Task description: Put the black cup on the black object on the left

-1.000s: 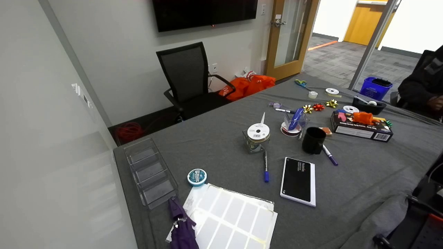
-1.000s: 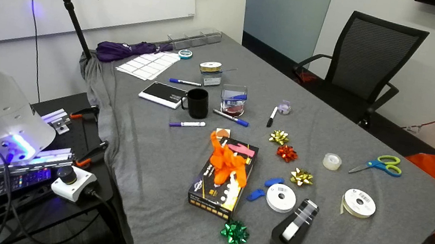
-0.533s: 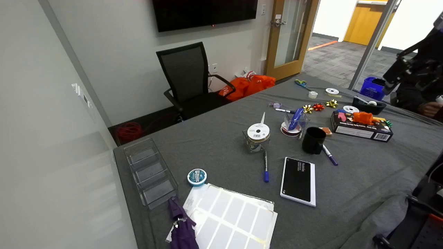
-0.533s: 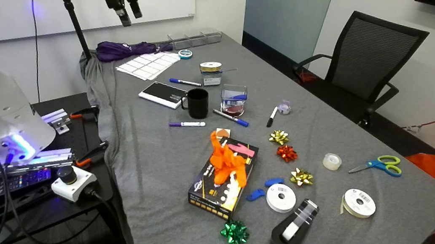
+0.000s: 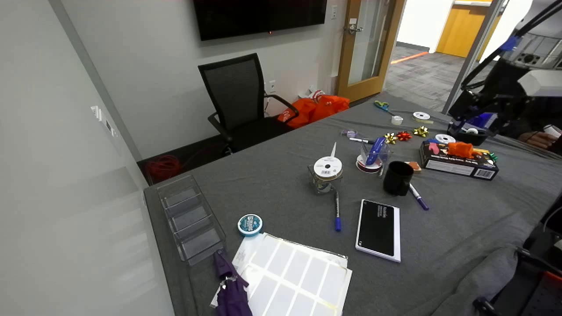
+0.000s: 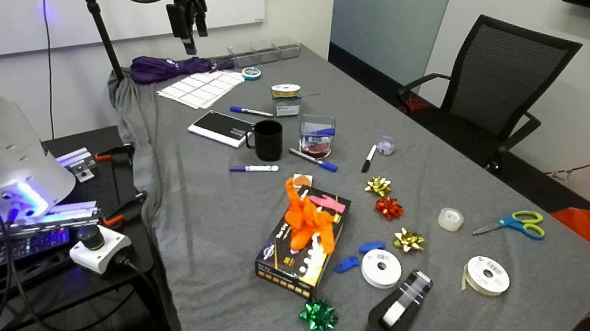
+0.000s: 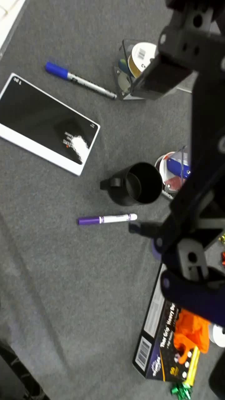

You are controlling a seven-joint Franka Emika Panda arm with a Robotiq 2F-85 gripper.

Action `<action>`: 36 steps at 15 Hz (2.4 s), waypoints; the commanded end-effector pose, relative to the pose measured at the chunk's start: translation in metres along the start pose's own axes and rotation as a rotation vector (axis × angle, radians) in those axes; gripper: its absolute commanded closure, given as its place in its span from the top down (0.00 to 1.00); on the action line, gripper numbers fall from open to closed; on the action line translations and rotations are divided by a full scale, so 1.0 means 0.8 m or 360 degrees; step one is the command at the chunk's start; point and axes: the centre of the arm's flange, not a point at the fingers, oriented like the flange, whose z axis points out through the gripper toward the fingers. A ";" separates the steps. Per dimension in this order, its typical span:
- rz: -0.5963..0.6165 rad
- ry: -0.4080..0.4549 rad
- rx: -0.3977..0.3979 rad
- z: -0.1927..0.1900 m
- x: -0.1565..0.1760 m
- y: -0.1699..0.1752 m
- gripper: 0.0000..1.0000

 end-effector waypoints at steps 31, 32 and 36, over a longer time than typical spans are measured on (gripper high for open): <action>0.0067 -0.0022 -0.0008 0.280 0.099 0.001 1.00; 0.0075 -0.0015 -0.0005 0.291 0.100 -0.002 1.00; 0.0099 0.0003 0.0042 0.324 0.104 -0.012 1.00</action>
